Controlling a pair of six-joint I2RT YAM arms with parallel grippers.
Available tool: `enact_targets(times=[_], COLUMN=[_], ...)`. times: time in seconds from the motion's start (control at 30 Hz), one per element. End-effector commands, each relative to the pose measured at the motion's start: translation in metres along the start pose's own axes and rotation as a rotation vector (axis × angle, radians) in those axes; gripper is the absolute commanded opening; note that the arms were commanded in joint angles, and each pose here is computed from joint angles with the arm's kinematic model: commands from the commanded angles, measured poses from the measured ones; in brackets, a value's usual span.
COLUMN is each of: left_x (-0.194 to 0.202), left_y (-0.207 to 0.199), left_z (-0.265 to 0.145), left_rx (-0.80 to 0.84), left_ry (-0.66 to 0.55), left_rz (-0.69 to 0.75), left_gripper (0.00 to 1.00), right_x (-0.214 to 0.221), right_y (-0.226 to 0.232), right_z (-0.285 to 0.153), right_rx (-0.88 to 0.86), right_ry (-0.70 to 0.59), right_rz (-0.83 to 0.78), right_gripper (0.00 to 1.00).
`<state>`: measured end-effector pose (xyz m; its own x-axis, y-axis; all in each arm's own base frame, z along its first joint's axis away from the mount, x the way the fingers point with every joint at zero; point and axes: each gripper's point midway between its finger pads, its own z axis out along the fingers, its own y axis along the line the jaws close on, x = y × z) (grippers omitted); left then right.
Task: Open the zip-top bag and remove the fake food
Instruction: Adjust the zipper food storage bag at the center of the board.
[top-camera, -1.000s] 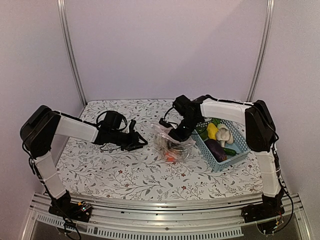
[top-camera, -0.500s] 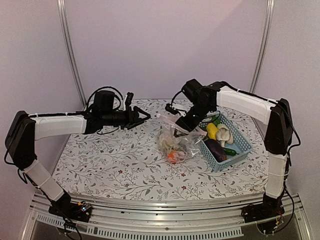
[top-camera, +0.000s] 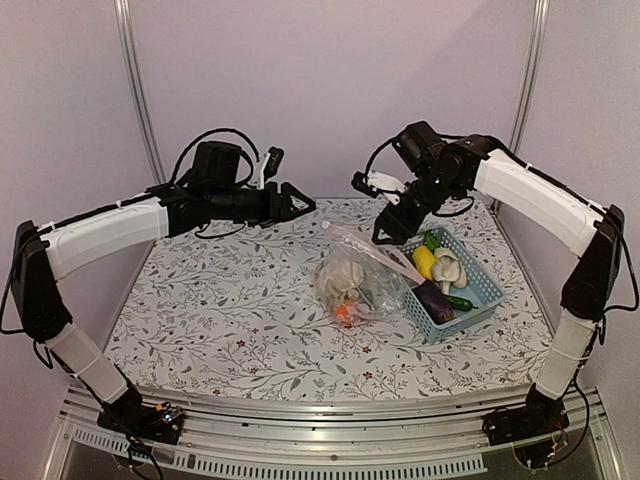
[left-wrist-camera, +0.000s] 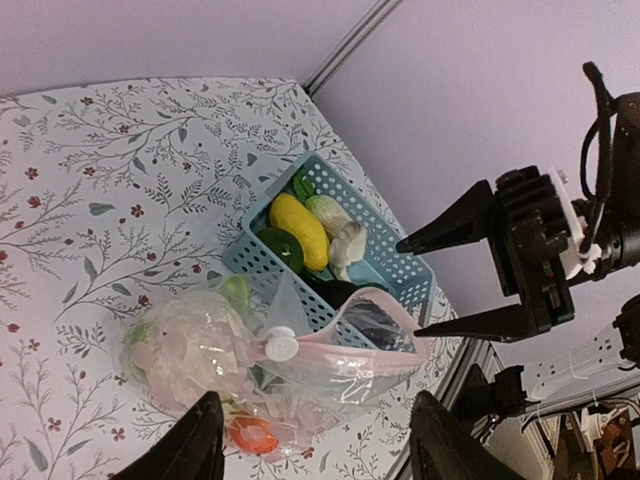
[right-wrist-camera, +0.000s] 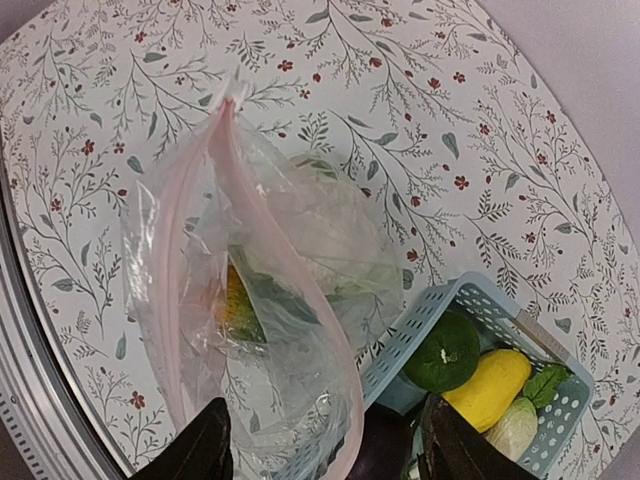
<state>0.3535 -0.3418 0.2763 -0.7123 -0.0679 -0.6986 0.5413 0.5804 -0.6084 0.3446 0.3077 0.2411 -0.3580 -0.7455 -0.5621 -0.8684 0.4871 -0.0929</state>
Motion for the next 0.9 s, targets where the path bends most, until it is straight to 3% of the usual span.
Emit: enact_targets(times=[0.0,0.1,0.23,0.27,0.33,0.4,0.43,0.67,0.73,0.87], left_x=[0.018,0.023,0.030,0.030,0.030,0.024,0.019,-0.011,-0.016,-0.022], left_y=[0.008,0.006,0.006,0.005,0.007,0.009,0.007,0.002,0.001,-0.005], left_z=[0.000,-0.003,-0.005,-0.007,-0.012,-0.023,-0.032,-0.084,-0.099,-0.131], left_rx=[-0.066,-0.067,-0.060,-0.061,-0.081,-0.118,-0.134,-0.252,-0.285,-0.313], left_ry=[0.064,0.073,0.089,0.091,0.090,0.065,0.045,-0.058,-0.090,-0.169], left_rz=[0.031,0.033,0.043,0.048,0.060,0.087,0.103,0.212,0.236,0.269], left_gripper=[0.62,0.62,0.62,0.62,0.61,0.61,0.61,0.61,0.62,0.62], right_x=[0.051,0.064,0.069,0.067,0.055,0.033,0.017,-0.113,-0.129,-0.133], right_y=[-0.024,-0.031,-0.015,-0.008,-0.003,-0.008,-0.009,0.030,0.046,0.052], right_z=[0.032,0.047,0.057,0.057,0.051,0.042,0.032,-0.058,-0.058,-0.021], right_rx=[-0.001,-0.052,-0.157,-0.201,-0.242,-0.195,-0.158,0.068,0.116,0.201], right_ry=[0.171,0.189,0.195,0.188,0.154,0.120,0.093,-0.243,-0.281,-0.217], right_rz=[0.032,0.123,0.132,0.132,0.117,0.087,0.056,-0.299,-0.397,-0.543], right_gripper=[0.63,0.63,0.58,0.53,0.27,0.06,0.00,0.00,0.00,0.00])
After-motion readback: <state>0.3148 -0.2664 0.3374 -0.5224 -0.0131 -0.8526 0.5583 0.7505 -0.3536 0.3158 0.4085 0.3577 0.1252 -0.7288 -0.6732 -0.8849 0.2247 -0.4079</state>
